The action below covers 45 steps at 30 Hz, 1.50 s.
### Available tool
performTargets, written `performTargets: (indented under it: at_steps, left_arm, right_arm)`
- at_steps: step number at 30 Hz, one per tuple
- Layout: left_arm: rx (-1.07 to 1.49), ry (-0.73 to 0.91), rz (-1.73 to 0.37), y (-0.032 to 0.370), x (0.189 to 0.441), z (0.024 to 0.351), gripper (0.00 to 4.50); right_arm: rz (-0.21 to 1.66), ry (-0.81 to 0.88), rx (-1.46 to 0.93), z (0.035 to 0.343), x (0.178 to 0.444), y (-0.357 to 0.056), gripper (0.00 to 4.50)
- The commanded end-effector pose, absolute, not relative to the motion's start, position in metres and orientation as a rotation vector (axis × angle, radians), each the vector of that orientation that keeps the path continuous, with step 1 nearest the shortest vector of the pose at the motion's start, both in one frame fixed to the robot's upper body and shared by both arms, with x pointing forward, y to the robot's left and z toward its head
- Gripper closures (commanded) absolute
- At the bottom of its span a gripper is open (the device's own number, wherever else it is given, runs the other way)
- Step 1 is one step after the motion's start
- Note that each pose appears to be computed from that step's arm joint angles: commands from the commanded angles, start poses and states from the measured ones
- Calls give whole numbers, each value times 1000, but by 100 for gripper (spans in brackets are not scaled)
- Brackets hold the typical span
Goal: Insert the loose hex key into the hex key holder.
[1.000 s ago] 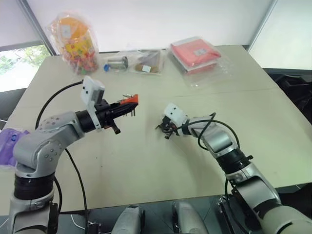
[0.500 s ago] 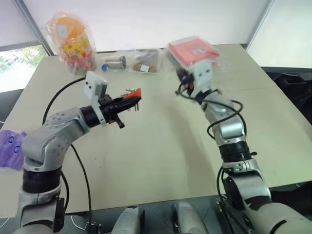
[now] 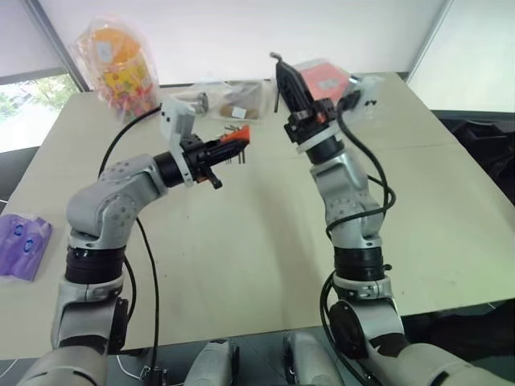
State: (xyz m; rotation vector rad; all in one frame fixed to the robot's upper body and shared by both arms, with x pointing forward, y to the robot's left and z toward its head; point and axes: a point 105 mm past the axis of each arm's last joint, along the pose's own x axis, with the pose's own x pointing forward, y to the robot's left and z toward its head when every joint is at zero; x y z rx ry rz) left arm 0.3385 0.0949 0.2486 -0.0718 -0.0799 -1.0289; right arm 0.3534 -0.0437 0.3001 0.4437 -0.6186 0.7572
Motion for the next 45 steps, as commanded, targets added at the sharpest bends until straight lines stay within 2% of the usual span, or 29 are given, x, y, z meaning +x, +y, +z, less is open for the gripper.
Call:
performTargets:
  at_steps: [1,11,32,45]
  left_arm:
    - [-36,-146,-1056,91,335,268,450]
    - [-26,-153,-1066,90,335,271,450]
    - [-35,-159,-1081,88,329,271,450]
    - [-75,-175,-1063,91,332,278,450]
  right_arm:
    - [807,-716,372,312,336,-27,447]
    - [828,-743,307,306,331,-9,447]
    - [773,-753,260,302,345,-14,447]
    - [778,-748,251,299,343,-15,447]
